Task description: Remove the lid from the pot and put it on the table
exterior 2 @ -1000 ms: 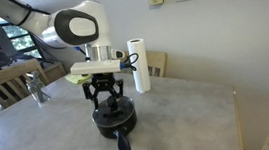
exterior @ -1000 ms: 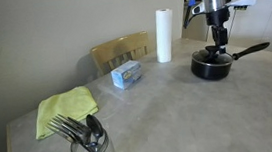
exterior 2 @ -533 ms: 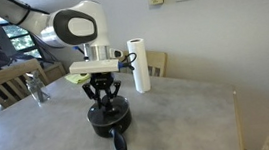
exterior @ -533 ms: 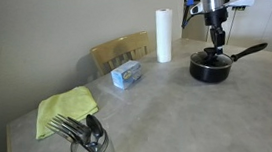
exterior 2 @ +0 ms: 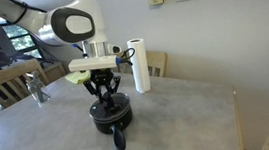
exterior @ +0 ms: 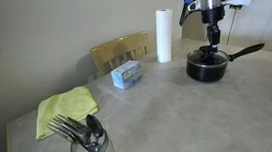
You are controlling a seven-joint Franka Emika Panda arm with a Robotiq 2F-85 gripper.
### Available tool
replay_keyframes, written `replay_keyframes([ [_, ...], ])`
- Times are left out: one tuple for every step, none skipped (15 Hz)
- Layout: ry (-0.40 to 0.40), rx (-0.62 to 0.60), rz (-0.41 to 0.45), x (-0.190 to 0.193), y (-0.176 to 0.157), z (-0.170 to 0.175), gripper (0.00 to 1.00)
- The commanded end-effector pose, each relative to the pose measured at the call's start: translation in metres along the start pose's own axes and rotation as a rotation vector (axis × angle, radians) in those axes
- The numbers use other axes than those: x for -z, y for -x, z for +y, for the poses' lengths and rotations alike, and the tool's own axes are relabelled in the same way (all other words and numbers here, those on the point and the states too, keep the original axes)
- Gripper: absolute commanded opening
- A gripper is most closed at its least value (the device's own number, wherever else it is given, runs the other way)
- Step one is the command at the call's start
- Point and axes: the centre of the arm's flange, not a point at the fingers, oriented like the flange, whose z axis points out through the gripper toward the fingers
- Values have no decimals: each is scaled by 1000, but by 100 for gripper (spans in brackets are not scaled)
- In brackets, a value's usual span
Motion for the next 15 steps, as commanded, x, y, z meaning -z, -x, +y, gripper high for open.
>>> replay_keyframes([
  [25, -5, 33, 24, 5, -8, 10],
  [29, 1, 36, 27, 5, -9, 10],
  [33, 9, 39, 32, 5, -11, 10],
  [36, 14, 42, 35, 5, -13, 10],
  [40, 20, 47, 37, 5, -15, 10],
  [46, 14, 48, 38, 4, -18, 10],
  [46, 12, 57, 37, 4, -19, 10],
  [44, 15, 58, 37, 3, -21, 10],
  [44, 11, 60, 37, 1, -24, 10],
  [46, 11, 61, 36, -1, -29, 10],
  [47, 16, 59, 36, -4, -38, 10],
  [40, 26, 53, 35, -6, -46, 10],
  [41, 40, 48, 33, -9, -59, 10],
  [42, 52, 42, 32, -12, -70, 10],
  [47, 68, 39, 31, -15, -85, 10],
])
